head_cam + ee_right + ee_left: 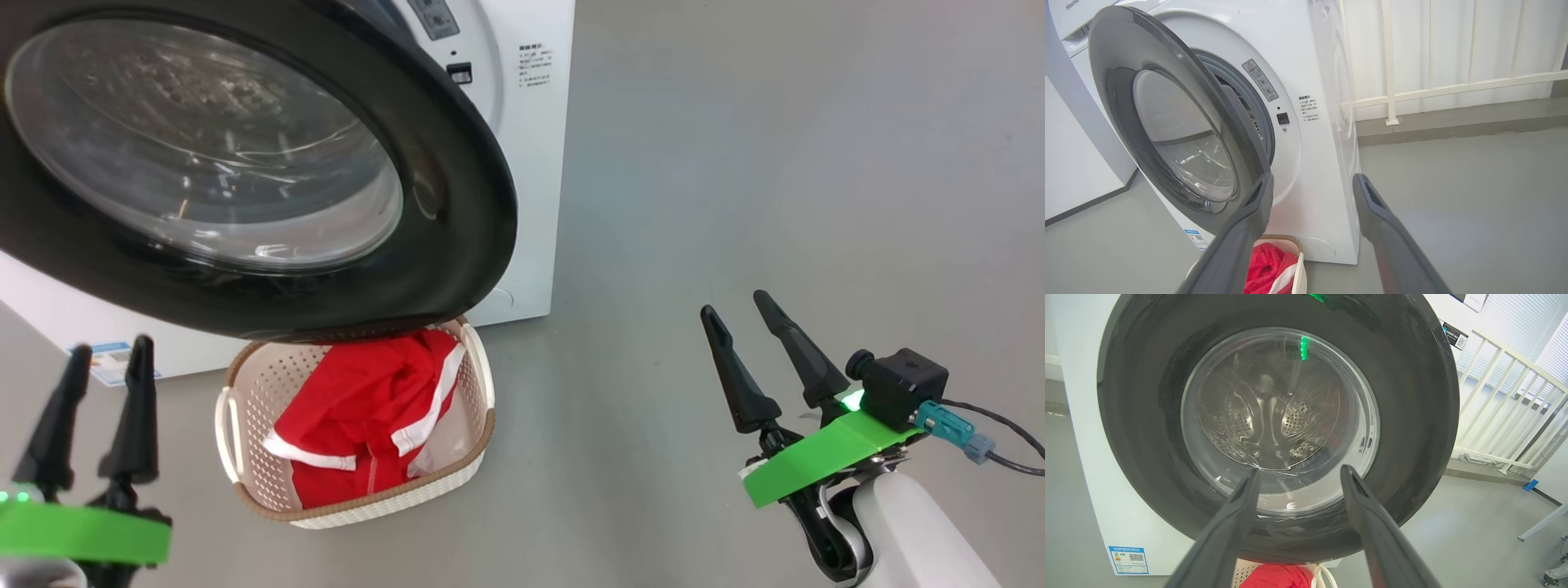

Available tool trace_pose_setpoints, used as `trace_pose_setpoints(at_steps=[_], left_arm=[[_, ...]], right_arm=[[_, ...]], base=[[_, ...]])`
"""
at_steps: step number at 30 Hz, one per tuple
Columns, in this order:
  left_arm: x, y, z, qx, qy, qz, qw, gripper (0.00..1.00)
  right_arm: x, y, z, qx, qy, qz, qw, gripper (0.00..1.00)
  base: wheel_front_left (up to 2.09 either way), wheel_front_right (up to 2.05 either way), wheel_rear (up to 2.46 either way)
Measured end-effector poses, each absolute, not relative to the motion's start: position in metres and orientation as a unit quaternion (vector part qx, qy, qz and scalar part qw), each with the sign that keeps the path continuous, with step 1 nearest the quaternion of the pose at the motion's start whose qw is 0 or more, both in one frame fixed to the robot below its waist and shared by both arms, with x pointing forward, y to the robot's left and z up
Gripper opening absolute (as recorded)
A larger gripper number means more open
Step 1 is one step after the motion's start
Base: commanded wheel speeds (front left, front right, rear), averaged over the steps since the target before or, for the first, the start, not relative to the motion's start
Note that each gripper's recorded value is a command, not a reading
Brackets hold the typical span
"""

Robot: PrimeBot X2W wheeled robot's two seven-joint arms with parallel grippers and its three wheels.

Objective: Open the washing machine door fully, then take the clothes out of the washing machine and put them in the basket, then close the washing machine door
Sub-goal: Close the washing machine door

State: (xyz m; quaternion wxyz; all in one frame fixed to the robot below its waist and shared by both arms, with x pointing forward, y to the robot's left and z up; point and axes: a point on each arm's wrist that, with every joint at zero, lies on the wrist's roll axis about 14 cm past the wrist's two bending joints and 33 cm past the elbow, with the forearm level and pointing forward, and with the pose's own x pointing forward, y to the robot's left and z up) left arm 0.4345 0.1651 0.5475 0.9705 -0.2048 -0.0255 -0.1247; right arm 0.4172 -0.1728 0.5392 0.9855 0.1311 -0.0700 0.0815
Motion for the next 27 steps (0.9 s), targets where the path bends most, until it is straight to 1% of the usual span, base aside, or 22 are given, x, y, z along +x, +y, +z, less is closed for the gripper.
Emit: trace_pose_setpoints(at_steps=[14, 27], left_arm=[[0.41, 0.168, 0.517, -0.148, -0.039, -0.075, 0.985, 1.0], [0.403, 0.175, 0.516, -0.141, -0.048, -0.042, 0.988, 1.0]], right_arm=[[0.418, -0.169, 0.54, 0.129, -0.07, 0.089, 0.985, 1.0], [0.417, -0.166, 0.535, 0.129, -0.064, 0.093, 0.985, 1.0]], base=[[0.0, 0.0, 0.0], [0.0, 0.0, 0.0]])
